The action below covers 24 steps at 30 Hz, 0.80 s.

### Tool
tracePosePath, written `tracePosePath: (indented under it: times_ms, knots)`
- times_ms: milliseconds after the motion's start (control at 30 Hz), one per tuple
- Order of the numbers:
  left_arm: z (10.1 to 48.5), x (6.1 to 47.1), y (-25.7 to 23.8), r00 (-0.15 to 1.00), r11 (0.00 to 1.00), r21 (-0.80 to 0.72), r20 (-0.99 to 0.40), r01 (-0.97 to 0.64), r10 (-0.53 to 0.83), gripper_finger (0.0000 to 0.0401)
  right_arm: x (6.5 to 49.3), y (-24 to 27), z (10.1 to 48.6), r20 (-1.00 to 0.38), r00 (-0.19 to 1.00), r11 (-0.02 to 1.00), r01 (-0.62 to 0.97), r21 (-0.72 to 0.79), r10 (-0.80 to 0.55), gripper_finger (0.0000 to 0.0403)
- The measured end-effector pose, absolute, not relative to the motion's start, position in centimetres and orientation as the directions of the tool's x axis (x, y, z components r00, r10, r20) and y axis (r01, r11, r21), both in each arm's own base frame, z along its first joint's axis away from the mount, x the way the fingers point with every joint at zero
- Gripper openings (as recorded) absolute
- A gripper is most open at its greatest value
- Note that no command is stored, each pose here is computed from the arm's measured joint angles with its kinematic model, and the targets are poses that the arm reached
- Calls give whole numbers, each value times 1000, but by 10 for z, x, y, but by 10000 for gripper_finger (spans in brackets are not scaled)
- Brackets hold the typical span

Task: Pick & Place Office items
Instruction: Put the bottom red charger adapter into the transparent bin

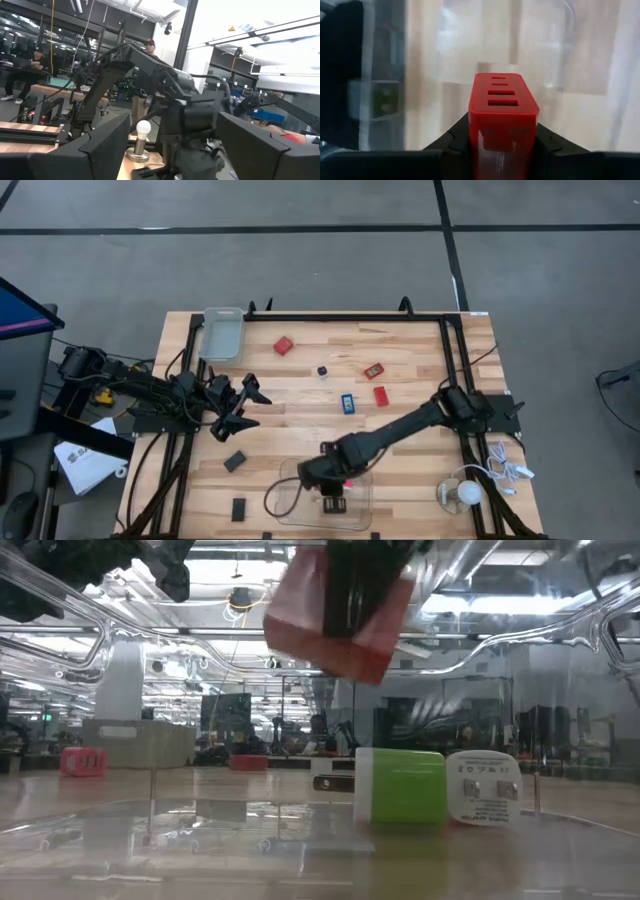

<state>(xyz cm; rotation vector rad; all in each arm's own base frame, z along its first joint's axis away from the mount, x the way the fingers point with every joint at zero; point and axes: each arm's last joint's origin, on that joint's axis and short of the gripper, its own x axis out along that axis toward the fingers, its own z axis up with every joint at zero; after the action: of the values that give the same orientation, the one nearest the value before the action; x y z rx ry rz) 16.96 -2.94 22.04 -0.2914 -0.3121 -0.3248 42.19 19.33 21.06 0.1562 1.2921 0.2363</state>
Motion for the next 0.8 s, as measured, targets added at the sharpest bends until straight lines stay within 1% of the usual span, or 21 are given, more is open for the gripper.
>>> tracePosePath:
  times_ms: [233, 367, 433, 500, 600, 800]
  knots:
    - [220, 170, -29, 901, 907, -227, 344, 354, -265, 296, 431, 172, 213, -929, 272, 968, -96, 231, 249, 105]
    - [220, 170, -29, 901, 907, -228, 342, 354, -265, 296, 431, 173, 202, -934, 243, 964, -98, 246, 263, 105]
    - [220, 170, -29, 902, 907, -229, 341, 353, -265, 296, 427, 172, 193, -949, 196, 969, -81, 234, 246, 105]
    - [220, 170, -29, 903, 907, -230, 337, 352, -266, 296, 427, 174, 191, -943, 213, 967, -84, 242, 254, 105]
    - [220, 170, -29, 903, 907, -230, 336, 352, -266, 296, 424, 174, 189, -951, 191, 970, -68, 234, 243, 105]
    - [220, 170, -29, 903, 907, -229, 337, 352, -266, 296, 425, 174, 189, -953, 204, 975, -65, 215, 223, 105]
